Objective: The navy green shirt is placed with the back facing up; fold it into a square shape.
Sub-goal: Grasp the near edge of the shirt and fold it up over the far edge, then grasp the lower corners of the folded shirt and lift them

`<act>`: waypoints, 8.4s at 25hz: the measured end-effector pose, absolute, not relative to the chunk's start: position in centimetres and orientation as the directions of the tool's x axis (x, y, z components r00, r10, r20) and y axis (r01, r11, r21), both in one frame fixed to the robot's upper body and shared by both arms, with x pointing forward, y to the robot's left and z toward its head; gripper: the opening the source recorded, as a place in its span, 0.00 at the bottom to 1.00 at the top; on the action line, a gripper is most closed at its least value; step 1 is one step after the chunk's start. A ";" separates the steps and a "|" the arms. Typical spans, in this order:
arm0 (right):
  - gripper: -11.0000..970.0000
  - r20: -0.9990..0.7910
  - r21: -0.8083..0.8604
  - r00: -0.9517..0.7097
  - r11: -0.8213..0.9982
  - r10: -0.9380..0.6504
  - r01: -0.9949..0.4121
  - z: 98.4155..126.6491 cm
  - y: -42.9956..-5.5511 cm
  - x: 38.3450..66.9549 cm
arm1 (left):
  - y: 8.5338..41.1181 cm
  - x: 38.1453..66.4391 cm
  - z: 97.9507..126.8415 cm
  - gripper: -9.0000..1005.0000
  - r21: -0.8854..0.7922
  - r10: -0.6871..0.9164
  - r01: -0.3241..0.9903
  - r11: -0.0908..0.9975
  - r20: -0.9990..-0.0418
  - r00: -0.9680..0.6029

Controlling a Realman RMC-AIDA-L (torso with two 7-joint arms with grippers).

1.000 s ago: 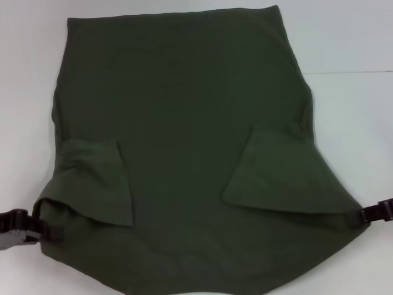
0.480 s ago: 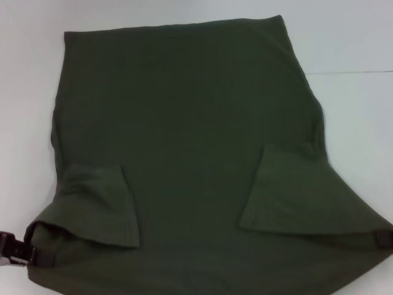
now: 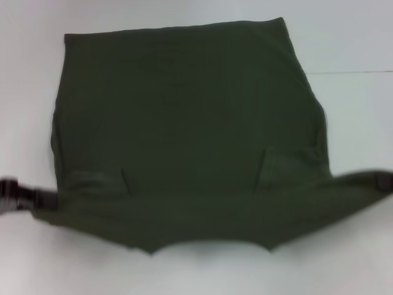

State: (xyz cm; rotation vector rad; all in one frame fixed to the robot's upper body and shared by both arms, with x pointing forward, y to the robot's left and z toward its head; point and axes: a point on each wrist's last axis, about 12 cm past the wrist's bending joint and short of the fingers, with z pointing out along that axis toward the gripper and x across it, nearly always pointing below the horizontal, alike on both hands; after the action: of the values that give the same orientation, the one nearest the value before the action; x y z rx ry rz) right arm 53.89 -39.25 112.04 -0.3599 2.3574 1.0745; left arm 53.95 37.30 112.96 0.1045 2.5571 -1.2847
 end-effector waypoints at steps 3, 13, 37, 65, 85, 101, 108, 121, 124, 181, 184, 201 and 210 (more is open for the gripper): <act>0.04 -0.584 0.612 -0.811 0.675 0.035 -0.412 112.4 -38.5 55.8 | 37.3 55.5 113.1 0.04 -0.773 -0.158 0.175 0.609 -0.335 -0.929; 0.04 -0.683 0.580 -0.710 0.719 0.172 -0.384 113.2 -35.4 60.9 | 35.0 60.5 113.0 0.04 -0.734 -0.326 0.219 0.643 -0.521 -0.789; 0.04 -0.809 0.464 -0.514 0.846 0.284 -0.264 110.9 -29.9 65.9 | 30.9 64.3 110.4 0.04 -0.633 -0.458 0.214 0.744 -0.716 -0.527; 0.11 -0.852 0.361 -0.464 0.915 0.243 -0.183 109.7 -27.7 67.0 | 27.5 65.2 108.5 0.09 -0.522 -0.391 0.172 0.835 -0.784 -0.483; 0.69 -0.866 0.417 -0.436 0.833 0.244 -0.363 111.4 -32.4 64.0 | 32.3 60.2 109.7 0.71 -0.503 -0.264 0.431 0.749 -0.823 -0.503; 0.69 -0.864 0.370 -0.488 0.810 0.120 -0.456 110.8 -35.1 61.1 | 34.0 57.7 107.0 0.75 -0.332 -0.003 0.444 0.832 -0.803 -0.596; 0.69 -0.859 0.372 -0.500 0.805 0.110 -0.463 110.6 -35.0 60.9 | 33.4 57.8 105.4 0.75 -0.244 0.091 0.434 0.867 -0.780 -0.619; 0.69 -0.853 0.376 -0.510 0.805 0.107 -0.459 110.3 -35.2 60.5 | 33.1 57.8 104.9 0.74 -0.246 0.093 0.427 0.870 -0.768 -0.633; 0.69 -0.852 0.377 -0.512 0.805 0.108 -0.458 110.3 -35.2 60.5 | 33.1 57.9 105.0 0.74 -0.245 0.095 0.429 0.869 -0.769 -0.632; 0.69 -0.515 0.447 -0.857 0.848 -0.017 -0.286 113.5 -34.9 62.9 | 32.7 58.6 105.8 0.02 -0.317 0.069 0.409 0.856 -0.713 -0.697; 0.69 -0.493 0.421 -0.868 0.860 -0.050 -0.289 113.0 -34.0 63.1 | 32.6 58.5 105.9 0.02 -0.323 0.070 0.414 0.851 -0.712 -0.698; 0.69 -0.559 0.300 -0.822 0.898 -0.108 -0.321 110.1 -31.1 63.8 | 32.6 58.7 106.2 0.02 -0.335 0.059 0.409 0.849 -0.709 -0.703; 0.69 -0.569 0.276 -0.813 0.902 -0.124 -0.331 109.3 -29.9 63.9 | 32.6 58.7 106.3 0.02 -0.335 0.060 0.411 0.848 -0.709 -0.702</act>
State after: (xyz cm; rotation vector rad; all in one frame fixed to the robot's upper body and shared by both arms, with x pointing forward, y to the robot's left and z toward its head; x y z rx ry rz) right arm 63.91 -29.88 109.30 -0.3263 2.5035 0.4938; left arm 58.72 32.56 106.25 0.3402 2.2921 -0.6232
